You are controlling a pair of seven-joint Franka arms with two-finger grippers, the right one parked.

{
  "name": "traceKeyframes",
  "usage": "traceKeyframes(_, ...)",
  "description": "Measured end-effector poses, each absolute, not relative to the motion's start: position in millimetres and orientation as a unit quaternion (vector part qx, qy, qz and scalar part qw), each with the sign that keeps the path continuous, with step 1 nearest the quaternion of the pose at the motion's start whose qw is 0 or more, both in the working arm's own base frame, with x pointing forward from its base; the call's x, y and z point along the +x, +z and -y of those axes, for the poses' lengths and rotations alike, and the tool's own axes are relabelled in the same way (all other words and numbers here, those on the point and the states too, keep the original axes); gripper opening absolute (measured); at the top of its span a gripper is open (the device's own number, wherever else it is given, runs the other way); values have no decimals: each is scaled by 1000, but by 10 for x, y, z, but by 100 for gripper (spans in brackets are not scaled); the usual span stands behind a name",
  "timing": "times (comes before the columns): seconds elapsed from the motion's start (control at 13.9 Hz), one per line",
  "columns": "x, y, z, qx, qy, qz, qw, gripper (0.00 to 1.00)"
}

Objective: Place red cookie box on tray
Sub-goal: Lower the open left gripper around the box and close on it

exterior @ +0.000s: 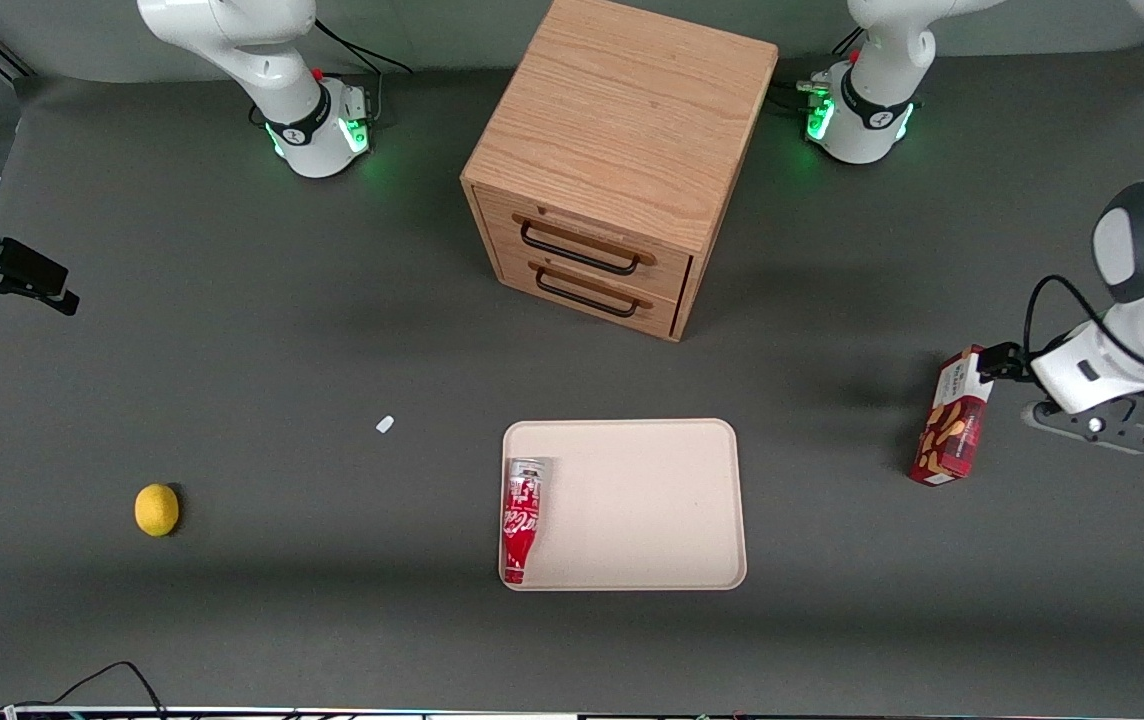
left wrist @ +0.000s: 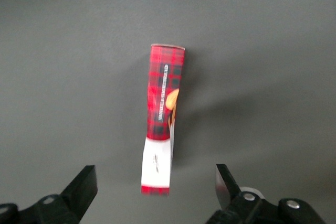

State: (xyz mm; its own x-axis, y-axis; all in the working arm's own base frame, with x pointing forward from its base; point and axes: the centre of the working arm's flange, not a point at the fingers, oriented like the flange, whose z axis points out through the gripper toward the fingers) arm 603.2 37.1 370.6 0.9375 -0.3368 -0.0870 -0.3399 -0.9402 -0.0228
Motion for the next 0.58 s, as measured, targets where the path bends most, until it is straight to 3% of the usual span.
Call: traceKeyframes(0.58,5825,2753,-464,-972,-18,-232,22,100)
